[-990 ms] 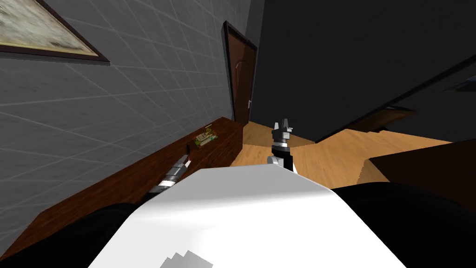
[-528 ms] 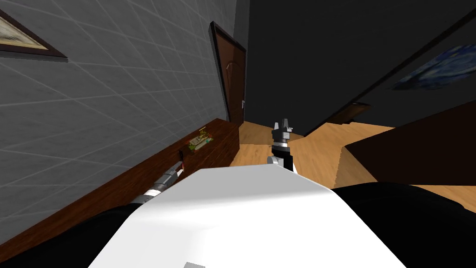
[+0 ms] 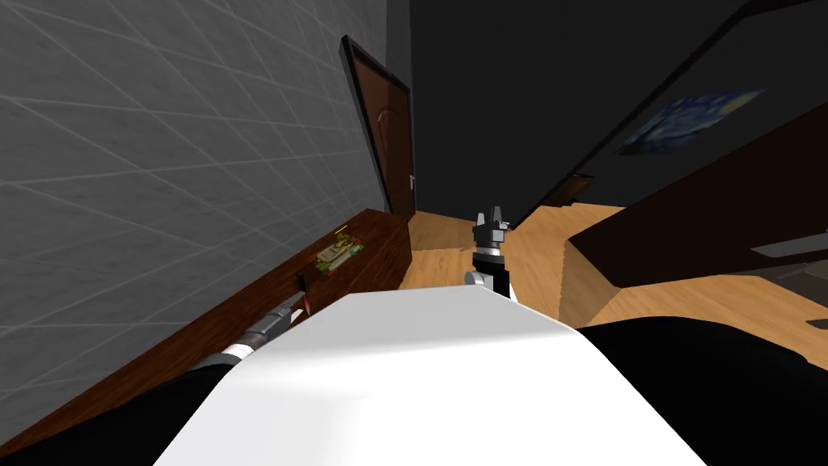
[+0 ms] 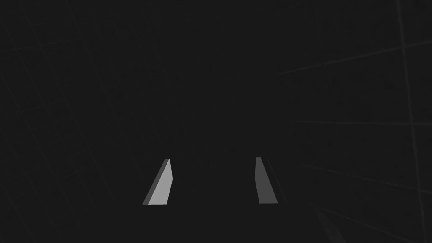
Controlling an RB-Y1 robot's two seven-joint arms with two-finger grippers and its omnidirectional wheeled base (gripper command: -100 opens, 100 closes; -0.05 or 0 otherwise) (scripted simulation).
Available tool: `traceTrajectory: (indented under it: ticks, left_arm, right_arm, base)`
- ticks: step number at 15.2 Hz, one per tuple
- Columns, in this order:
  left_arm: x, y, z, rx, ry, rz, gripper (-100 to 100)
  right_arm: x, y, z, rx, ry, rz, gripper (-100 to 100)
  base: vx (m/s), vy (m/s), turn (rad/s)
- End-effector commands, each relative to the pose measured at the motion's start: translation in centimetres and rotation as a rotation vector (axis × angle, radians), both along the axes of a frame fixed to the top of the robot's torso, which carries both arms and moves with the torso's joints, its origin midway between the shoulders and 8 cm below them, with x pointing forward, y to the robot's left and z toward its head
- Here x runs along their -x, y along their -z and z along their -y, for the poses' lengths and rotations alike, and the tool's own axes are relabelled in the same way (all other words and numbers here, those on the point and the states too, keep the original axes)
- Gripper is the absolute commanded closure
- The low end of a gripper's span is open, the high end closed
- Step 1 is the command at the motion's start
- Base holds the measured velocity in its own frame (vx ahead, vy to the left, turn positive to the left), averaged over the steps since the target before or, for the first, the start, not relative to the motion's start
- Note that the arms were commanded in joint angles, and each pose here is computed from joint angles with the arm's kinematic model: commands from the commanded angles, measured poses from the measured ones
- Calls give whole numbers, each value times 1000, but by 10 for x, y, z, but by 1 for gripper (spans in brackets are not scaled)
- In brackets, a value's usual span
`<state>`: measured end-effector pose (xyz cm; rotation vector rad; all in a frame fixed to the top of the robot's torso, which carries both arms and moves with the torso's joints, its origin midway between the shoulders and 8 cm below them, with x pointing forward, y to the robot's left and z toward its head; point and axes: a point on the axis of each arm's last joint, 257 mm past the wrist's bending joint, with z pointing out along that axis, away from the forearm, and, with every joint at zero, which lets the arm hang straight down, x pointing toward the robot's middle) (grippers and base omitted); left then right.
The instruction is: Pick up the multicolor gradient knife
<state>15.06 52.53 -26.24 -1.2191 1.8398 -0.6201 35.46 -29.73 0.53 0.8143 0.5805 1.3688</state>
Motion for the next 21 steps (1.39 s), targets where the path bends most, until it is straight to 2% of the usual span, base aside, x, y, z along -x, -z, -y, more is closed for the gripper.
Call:
traceTrajectory:
  ticks: [1, 2, 4, 5, 6, 7, 8, 9, 11, 12, 14, 17, 19, 20, 21]
  left_arm:
    - [9, 3, -6, -5, -2, -36, -100]
    - [18, 4, -20, -15, -19, -80, -100]
    - [24, 6, -19, -17, -13, -101, -100]
    - [31, 7, -32, -27, -27, -142, -100]
    - [38, 9, -32, -28, -23, -165, -100]
    - [45, 9, -45, -36, -43, -197, -100]
    - [52, 12, -44, -38, -32, -227, -100]
    - [60, 11, -56, -44, -55, -258, -100]
    - [66, 14, -55, -46, -41, -287, -100]
    - [72, 15, -64, -53, -49, -327, -100]
    - [79, 16, -64, -53, -49, -346, -100]
    - [97, 19, -80, -63, -66, -435, -100]
    - [106, 21, -79, -62, -63, -460, -100]
    - [108, 22, -84, -66, -62, -491, -100]
    - [119, 23, -84, -65, -69, -513, -100]
  right_arm:
    - [0, 0, 0, 0, 0, 0, 0]
    - [0, 0, 0, 0, 0, 0, 0]
    - [0, 0, 0, 0, 0, 0, 0]
    - [0, 0, 0, 0, 0, 0, 0]
    - [0, 0, 0, 0, 0, 0, 0]
    - [0, 0, 0, 0, 0, 0, 0]
    - [0, 0, 0, 0, 0, 0, 0]
    - [0, 0, 0, 0, 0, 0, 0]
    - [0, 0, 0, 0, 0, 0, 0]
    - [0, 0, 0, 0, 0, 0, 0]
    - [0, 0, 0, 0, 0, 0, 0]
    - [0, 0, 0, 0, 0, 0, 0]
    - [0, 0, 0, 0, 0, 0, 0]
    - [0, 0, 0, 0, 0, 0, 0]
    - [0, 0, 0, 0, 0, 0, 0]
  base:
    - [9, 19, -94]
    - [12, 17, -248]
    - [12, 22, -182]
    - [15, 19, -199]
    - [15, 24, -251]
    - [19, 35, -329]
    - [21, 42, -244]
    - [21, 38, -262]
    - [19, 29, -151]
    - [21, 20, -194]
    - [22, 22, -162]
    - [29, 28, -235]
    - [23, 36, -150]
    - [25, 27, -120]
    - [27, 27, -157]
